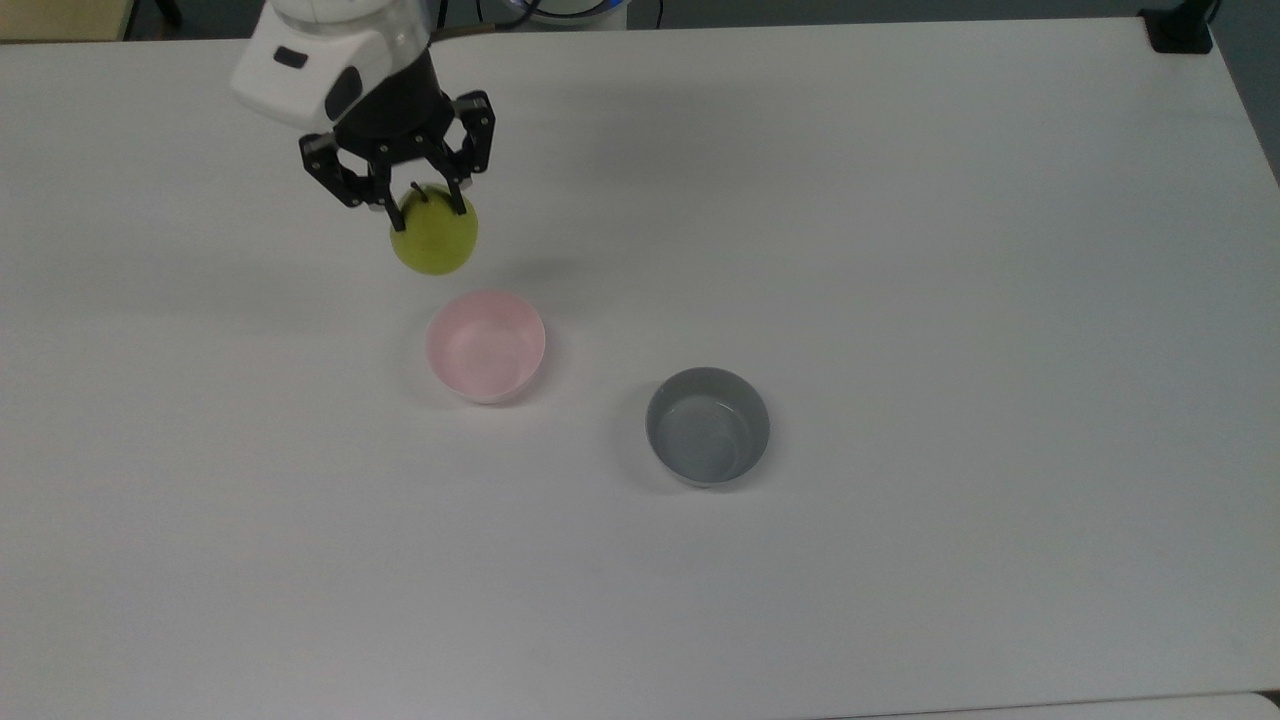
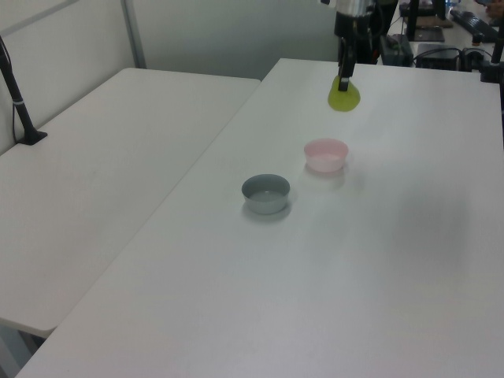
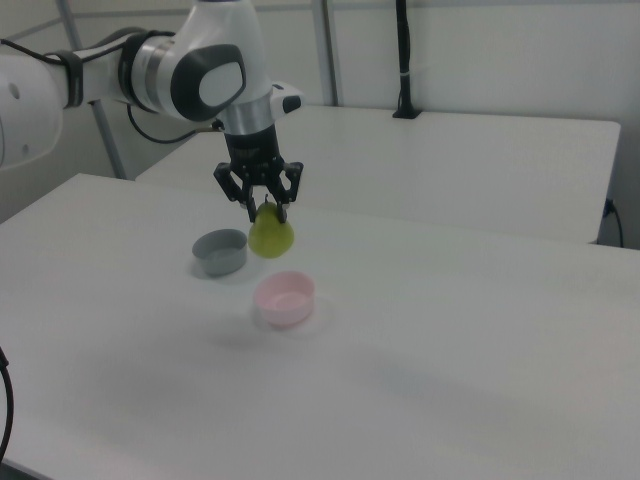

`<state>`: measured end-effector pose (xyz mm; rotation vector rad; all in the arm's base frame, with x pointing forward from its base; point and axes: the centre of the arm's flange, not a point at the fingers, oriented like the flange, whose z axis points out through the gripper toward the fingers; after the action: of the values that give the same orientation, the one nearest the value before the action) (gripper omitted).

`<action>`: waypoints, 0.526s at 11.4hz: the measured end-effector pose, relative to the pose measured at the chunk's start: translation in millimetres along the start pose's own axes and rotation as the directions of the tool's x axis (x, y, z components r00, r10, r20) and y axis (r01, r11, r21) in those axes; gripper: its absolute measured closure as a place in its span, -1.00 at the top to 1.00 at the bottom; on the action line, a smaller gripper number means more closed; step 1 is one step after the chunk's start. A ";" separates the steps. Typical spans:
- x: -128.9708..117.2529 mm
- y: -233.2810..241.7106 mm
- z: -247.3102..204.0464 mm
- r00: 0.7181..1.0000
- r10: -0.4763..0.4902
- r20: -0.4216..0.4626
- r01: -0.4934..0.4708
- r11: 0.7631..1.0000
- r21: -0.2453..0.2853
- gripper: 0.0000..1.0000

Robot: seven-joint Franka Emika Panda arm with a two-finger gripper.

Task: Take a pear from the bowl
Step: 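Lift the pear out of the pink bowl and carry it away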

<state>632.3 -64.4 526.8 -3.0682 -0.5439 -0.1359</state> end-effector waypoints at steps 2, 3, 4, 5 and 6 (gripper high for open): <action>-7.1 10.5 -22.2 1.000 0.019 0.022 -0.020 1.000 0.007 -0.02; -10.5 17.2 -33.7 0.999 0.029 0.023 -0.029 1.000 -0.001 -0.02; -15.3 27.6 -43.5 0.999 0.038 0.024 -0.038 0.999 -0.024 -0.02; -22.2 41.3 -49.2 0.999 0.020 0.025 -0.019 0.999 -0.044 -0.02; -32.2 58.1 -51.3 0.999 -0.009 0.031 0.011 0.998 -0.054 -0.02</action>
<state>618.0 -131.9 574.6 -3.1255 -0.5667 -0.1053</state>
